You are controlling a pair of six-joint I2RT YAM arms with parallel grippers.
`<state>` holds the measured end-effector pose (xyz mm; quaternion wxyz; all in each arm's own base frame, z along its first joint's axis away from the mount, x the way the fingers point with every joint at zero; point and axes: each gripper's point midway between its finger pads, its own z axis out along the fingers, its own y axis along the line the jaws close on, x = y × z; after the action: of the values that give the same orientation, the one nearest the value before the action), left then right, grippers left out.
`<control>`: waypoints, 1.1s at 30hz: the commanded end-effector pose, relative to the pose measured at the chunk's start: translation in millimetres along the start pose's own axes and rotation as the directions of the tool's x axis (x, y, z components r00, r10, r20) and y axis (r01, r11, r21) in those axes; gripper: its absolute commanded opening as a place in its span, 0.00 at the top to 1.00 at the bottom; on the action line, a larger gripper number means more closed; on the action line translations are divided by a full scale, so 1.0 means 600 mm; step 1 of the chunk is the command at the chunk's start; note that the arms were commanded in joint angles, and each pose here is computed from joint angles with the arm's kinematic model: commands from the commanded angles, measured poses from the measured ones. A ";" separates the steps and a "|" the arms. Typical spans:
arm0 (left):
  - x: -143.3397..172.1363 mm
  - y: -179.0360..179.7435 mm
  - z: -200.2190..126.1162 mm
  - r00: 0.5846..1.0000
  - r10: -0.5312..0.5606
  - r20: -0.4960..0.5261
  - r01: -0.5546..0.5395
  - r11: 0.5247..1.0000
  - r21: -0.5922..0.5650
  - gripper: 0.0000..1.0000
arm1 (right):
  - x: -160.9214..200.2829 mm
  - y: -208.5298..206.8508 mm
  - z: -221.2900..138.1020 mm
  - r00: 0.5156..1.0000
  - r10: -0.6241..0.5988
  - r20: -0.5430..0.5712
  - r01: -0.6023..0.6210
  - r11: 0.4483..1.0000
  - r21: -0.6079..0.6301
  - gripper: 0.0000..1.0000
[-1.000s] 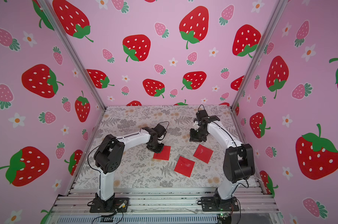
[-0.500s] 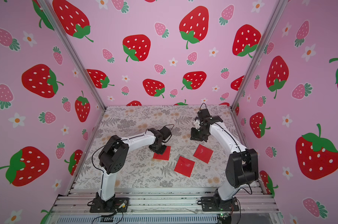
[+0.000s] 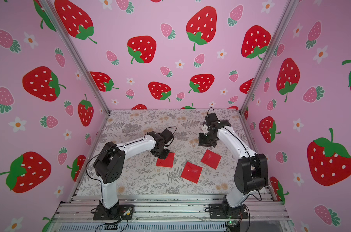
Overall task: Seal the envelope with a glue stick
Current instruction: Seal the envelope at the center of the board.
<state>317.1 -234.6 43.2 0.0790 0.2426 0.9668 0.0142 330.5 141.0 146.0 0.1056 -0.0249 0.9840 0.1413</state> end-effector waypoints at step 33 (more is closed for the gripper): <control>0.012 -0.003 0.015 1.000 -0.015 -0.023 0.016 1.000 0.026 0.84 | 0.001 0.000 0.018 0.999 -0.010 -0.045 0.010 1.000 -0.001 1.00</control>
<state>305.9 -226.1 17.5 0.0526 0.2390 0.9693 0.0216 330.3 141.8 134.4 0.0880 -0.0300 0.9861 0.1378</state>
